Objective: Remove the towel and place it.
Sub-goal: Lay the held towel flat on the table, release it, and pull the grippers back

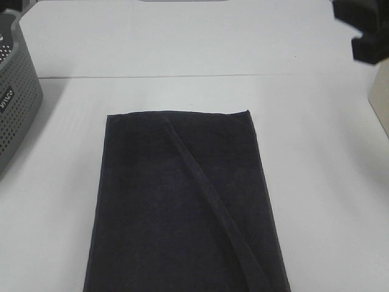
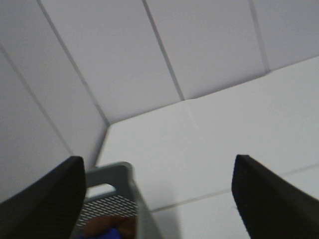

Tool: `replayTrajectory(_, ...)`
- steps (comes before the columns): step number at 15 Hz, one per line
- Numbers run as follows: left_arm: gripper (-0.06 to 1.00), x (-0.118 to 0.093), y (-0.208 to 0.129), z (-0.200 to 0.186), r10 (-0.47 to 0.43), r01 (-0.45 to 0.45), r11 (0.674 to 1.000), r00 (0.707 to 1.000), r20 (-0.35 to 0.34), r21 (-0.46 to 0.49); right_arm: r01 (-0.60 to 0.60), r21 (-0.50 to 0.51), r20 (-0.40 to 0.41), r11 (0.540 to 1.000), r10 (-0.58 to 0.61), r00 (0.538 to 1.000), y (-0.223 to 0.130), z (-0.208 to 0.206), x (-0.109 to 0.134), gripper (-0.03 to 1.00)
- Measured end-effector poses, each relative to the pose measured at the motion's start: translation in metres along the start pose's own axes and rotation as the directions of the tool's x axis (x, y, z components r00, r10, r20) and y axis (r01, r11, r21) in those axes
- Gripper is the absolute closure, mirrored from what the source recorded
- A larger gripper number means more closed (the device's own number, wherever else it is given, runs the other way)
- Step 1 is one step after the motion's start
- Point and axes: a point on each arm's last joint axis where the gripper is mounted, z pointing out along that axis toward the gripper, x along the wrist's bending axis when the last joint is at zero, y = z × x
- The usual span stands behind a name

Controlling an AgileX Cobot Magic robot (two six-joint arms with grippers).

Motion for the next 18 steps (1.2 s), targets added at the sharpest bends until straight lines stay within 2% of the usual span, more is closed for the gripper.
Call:
replayTrajectory(2,0.18,0.006,0.016,0.019,-0.002,0.004,0.999,0.997,-0.077,0.034,-0.108,-0.142,0.207,0.984,0.136,0.969,0.01,0.002,-0.02,0.47)
replayTrajectory(3,0.18,0.013,0.027,0.033,-0.055,0.06,0.996,0.996,-0.075,0.069,-0.189,-0.183,0.263,0.965,0.233,0.936,0.013,0.004,-0.028,0.47)
replayTrajectory(4,0.18,0.02,0.036,0.046,-0.139,0.141,0.984,0.99,-0.022,0.11,-0.285,-0.216,0.283,0.934,0.339,0.897,0.019,0.007,-0.035,0.47)
replayTrajectory(5,0.18,0.03,0.042,0.057,-0.253,0.243,0.957,0.966,0.048,0.158,-0.392,-0.24,0.27,0.888,0.449,0.852,0.03,0.012,-0.041,0.47)
replayTrajectory(6,0.18,0.043,0.048,0.067,-0.363,0.341,0.923,0.925,0.111,0.176,-0.459,-0.246,0.228,0.854,0.511,0.828,0.045,0.017,-0.045,0.47)
replayTrajectory(7,0.18,0.058,0.052,0.075,-0.424,0.4,0.901,0.895,0.141,0.17,-0.47,-0.227,0.183,0.853,0.512,0.839,0.058,0.025,-0.046,0.47)
replayTrajectory(8,0.18,0.069,0.055,0.078,-0.444,0.421,0.893,0.882,0.156,0.162,-0.476,-0.213,0.128,0.853,0.507,0.852,0.072,0.034,-0.047,0.47)
replayTrajectory(9,0.18,0.076,0.055,0.08,-0.458,0.431,0.885,0.875,0.159,0.177,-0.487,-0.207,0.079,0.848,0.511,0.856,0.085,0.045,-0.048,0.47)
replayTrajectory(10,0.18,0.081,0.057,0.08,-0.442,0.41,0.892,0.88,0.174,0.191,-0.426,-0.203,0.067,0.882,0.447,0.892,0.094,0.056,-0.049,0.47)
replayTrajectory(11,0.18,0.083,0.056,0.08,-0.451,0.408,0.885,0.872,0.192,0.226,-0.387,-0.202,0.072,0.899,0.408,0.91,0.099,0.065,-0.051,0.47)
replayTrajectory(12,0.18,0.083,0.054,0.081,-0.455,0.406,0.881,0.868,0.197,0.244,-0.383,-0.2,0.072,0.902,0.403,0.912,0.1,0.069,-0.052,0.47)
replayTrajectory(13,0.18,0.084,0.052,0.084,-0.481,0.413,0.862,0.85,0.217,0.293,-0.374,-0.191,0.068,0.908,0.392,0.917,0.1,0.077,-0.051,0.48)
replayTrajectory(14,0.18,0.083,0.047,0.09,-0.476,0.383,0.857,0.844,0.247,0.345,-0.356,-0.191,0.048,0.915,0.371,0.927,0.102,0.081,-0.05,0.49)
replayTrajectory(16,0.18,0.083,0.035,0.104,-0.52,0.358,0.817,0.796,0.309,0.453,-0.242,-0.215,-0.04,0.946,0.239,0.97,0.108,0.086,-0.041,0.51)
replayTrajectory(18,0.18,0.085,0.019,0.122,-0.58,0.343,0.761,0.74,0.34,0.551,-0.187,-0.257,-0.138,0.948,0.156,0.978,0.113,0.085,-0.032,0.51)
